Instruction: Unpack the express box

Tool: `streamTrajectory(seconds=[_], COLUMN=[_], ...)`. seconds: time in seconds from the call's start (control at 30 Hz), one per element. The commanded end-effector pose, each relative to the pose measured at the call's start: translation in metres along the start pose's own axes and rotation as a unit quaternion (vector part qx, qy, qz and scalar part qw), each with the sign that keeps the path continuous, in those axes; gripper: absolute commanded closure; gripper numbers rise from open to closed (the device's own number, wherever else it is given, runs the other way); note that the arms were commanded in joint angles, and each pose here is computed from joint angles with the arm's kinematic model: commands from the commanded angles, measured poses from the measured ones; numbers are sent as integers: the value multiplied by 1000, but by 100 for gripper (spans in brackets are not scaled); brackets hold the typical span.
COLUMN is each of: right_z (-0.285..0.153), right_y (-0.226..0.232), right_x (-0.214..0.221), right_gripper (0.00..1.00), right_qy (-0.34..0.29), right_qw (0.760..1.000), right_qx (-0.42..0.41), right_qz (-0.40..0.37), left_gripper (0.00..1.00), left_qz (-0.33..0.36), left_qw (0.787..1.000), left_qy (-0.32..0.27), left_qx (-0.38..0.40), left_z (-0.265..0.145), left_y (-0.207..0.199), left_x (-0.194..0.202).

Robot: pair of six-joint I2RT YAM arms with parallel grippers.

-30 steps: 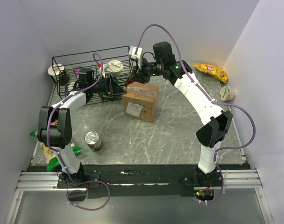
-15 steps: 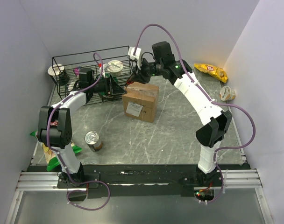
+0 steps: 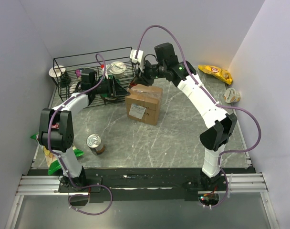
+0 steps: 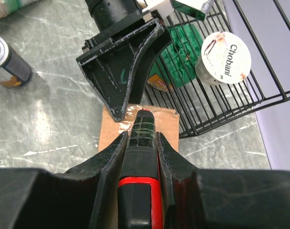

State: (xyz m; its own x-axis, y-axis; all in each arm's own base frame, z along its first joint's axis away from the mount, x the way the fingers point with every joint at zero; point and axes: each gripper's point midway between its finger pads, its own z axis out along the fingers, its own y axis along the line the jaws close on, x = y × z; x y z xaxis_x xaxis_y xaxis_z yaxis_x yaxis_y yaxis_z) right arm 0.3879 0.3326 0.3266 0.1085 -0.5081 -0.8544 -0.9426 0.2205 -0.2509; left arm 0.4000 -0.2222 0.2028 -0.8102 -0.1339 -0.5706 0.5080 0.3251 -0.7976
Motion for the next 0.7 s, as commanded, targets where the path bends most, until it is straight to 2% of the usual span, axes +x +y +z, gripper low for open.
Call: streamTrajectory(seconds=[0.0, 0.67], right_z=[-19, -37], right_y=[-12, -7], right_x=[13, 27], right_gripper=[100, 100], right_qy=[41, 77], right_qw=[999, 994], right_qx=[31, 55], right_qz=[6, 56], left_gripper=[32, 42], left_qz=[-38, -63], left_qw=[993, 985], left_qy=[16, 16], left_qx=[-113, -158], left_z=[10, 9], left_y=[71, 90], left_x=[37, 41])
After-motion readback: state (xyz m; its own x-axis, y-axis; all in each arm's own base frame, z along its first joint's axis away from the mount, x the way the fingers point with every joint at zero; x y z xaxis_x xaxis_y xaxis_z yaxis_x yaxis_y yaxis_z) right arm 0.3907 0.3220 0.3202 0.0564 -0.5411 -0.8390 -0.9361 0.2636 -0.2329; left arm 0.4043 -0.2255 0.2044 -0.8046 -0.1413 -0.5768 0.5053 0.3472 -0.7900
